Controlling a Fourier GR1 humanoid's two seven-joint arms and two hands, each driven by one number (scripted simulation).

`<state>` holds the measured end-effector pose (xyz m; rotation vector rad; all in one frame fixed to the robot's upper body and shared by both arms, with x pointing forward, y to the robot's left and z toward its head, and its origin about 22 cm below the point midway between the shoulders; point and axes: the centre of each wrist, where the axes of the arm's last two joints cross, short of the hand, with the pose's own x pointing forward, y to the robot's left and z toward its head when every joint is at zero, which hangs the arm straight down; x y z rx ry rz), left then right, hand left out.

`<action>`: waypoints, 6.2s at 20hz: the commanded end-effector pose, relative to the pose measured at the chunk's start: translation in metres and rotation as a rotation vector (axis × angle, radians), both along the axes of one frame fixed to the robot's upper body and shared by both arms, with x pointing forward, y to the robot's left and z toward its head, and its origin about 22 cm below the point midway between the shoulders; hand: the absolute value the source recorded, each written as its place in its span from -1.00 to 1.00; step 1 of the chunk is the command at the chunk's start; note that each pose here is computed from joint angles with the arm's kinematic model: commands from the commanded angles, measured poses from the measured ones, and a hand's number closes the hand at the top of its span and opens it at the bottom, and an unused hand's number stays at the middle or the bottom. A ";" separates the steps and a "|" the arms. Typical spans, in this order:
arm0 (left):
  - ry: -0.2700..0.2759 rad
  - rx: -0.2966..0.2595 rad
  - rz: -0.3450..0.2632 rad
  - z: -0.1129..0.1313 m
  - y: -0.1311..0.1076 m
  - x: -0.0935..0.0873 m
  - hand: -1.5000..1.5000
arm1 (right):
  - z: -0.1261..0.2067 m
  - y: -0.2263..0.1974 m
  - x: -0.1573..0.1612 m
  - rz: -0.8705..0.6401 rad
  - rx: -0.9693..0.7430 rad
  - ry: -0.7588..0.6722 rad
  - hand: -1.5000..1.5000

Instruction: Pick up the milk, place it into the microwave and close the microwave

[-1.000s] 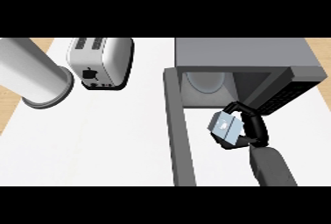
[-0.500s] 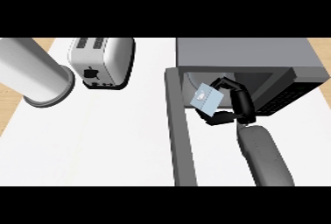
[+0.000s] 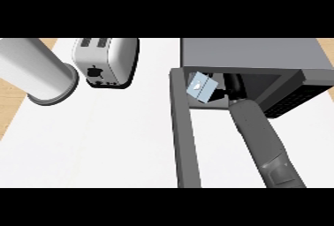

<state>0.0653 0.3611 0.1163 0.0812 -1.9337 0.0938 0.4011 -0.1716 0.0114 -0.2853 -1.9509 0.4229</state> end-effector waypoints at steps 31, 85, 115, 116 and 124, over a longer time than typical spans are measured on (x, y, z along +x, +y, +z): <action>-0.019 0.056 -0.081 0.002 0.007 0.044 -1.00 | 0.025 -0.089 0.036 -0.723 -0.539 -0.089 -1.00; 0.119 0.104 -0.606 -0.027 -0.142 0.105 1.00 | -0.122 -0.078 -0.081 0.052 0.360 0.172 -1.00; 0.131 0.361 -0.657 -0.168 -0.305 0.184 1.00 | -0.044 -0.171 -0.215 0.234 0.381 0.008 -1.00; 0.116 0.355 -0.642 -0.167 -0.303 0.191 1.00 | -0.030 -0.179 -0.225 0.254 0.370 0.012 -1.00; 0.206 0.354 -0.665 -0.164 -0.322 0.213 1.00 | 0.008 -0.163 -0.224 0.324 0.366 -0.016 -1.00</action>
